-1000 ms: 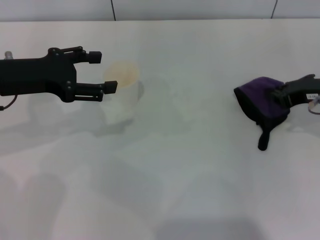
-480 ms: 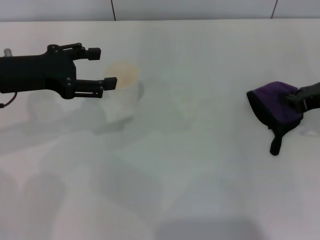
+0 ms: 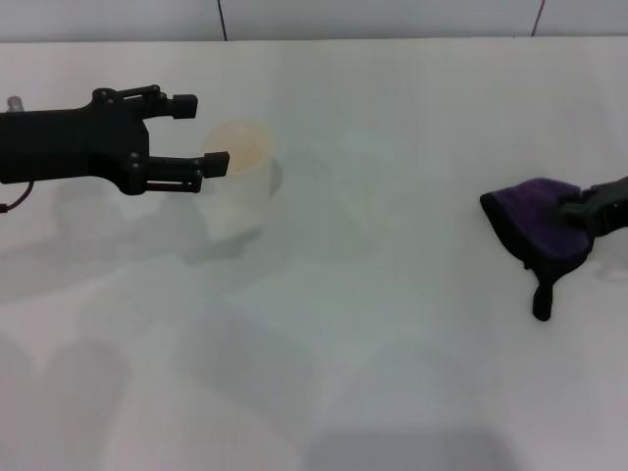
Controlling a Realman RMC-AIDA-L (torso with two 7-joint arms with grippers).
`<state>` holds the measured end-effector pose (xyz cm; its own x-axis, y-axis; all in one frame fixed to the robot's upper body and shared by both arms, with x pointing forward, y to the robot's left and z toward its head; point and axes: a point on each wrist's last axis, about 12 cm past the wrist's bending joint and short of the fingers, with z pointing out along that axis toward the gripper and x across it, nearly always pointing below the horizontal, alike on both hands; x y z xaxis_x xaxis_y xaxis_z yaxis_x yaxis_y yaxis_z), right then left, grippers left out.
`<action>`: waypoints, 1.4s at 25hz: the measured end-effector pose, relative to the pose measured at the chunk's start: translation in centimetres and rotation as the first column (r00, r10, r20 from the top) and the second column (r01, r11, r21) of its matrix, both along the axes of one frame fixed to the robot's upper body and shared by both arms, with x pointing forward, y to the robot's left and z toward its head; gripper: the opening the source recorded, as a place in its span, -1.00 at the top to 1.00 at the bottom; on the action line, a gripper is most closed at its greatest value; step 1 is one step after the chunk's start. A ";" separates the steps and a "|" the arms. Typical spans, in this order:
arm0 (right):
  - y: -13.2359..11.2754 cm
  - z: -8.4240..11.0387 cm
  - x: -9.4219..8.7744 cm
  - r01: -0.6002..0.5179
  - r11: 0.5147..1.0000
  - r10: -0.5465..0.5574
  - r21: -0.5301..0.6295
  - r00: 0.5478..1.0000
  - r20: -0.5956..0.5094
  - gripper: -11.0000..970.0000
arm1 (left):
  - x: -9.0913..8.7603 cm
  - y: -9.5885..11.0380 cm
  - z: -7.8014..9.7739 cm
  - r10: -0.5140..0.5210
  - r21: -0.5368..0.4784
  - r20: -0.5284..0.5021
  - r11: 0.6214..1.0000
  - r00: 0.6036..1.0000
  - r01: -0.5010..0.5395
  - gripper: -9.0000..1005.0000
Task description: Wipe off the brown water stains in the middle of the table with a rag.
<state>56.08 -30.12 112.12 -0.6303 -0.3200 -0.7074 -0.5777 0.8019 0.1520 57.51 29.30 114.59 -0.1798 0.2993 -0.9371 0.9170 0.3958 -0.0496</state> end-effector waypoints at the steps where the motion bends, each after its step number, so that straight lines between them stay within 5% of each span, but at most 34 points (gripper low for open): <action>1: 0.0 0.0 -0.1 -0.007 1.000 0.007 0.000 1.000 -0.005 0.71 | 0.0 0.0 0.0 0.000 0.000 0.000 1.000 1.000 0.000 -0.75; 5: 0.1 0.0 -0.4 -0.034 0.999 0.034 0.001 0.999 -0.013 0.70 | 0.0 0.0 0.0 -0.001 -0.001 -0.001 1.000 1.000 0.001 -0.75; 16: -0.3 1.4 -1.1 -0.080 0.993 0.073 0.086 0.994 0.079 -0.23 | -0.1 -0.1 -0.1 -0.003 -0.005 -0.006 1.000 1.000 0.003 -0.75; 35: 2.2 2.4 -0.5 -0.286 0.956 0.268 0.061 0.941 0.205 -0.25 | -0.2 -0.2 -0.2 -0.010 -0.016 -0.003 1.000 1.000 0.010 -0.75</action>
<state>55.60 -27.91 114.55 -0.3752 -0.3928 -0.8396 -0.8003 0.5943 0.0796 57.36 29.12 114.39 -0.1795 0.2865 -0.9411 0.9207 0.3858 -0.0582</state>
